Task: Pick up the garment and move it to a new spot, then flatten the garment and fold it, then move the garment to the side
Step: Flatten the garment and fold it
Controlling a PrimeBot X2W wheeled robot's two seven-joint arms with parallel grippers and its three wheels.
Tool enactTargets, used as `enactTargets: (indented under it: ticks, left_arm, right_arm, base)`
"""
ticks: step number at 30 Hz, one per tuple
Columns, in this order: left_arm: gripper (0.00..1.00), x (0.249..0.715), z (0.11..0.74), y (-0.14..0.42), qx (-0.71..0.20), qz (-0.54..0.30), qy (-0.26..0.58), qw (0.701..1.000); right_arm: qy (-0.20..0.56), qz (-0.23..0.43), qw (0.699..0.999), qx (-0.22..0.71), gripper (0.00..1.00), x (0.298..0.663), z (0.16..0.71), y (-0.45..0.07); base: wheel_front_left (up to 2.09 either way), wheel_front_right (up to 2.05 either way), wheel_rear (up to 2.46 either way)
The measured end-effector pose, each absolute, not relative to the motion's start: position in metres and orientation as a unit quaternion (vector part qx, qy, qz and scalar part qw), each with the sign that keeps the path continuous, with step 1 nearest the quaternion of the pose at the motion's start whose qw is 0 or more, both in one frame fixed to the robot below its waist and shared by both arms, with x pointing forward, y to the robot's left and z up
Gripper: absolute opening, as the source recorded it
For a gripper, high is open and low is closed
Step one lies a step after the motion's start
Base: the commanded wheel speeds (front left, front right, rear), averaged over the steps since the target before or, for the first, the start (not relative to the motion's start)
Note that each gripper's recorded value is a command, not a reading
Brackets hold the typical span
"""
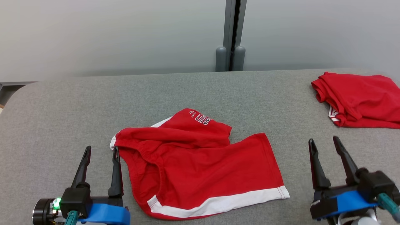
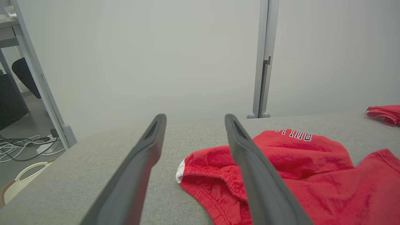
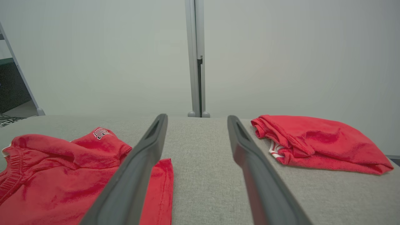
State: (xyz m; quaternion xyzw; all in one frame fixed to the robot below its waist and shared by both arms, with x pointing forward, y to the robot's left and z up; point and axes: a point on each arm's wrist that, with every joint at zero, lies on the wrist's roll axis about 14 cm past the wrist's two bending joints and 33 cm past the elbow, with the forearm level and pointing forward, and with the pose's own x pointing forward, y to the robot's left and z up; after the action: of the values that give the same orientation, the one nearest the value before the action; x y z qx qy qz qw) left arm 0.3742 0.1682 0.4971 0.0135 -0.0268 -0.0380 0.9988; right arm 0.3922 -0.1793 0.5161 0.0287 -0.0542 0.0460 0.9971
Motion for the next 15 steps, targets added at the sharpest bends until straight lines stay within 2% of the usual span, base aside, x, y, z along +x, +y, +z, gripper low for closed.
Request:
enactTargets:
  ticks: [8,15]
  left_arm:
    - [1.00,0.361,0.491,0.178,0.020,-0.023,-0.016,0.999]
    - [1.00,0.360,0.488,0.182,0.021,-0.018,-0.011,1.000]
  right_arm:
    - [-0.026,0.048,0.998,0.041,1.00,0.360,0.496,-0.170]
    - [-0.015,0.048,0.998,0.043,1.00,0.356,0.489,-0.169]
  base:
    - [0.00,0.00,0.00]
    - [0.00,0.00,0.00]
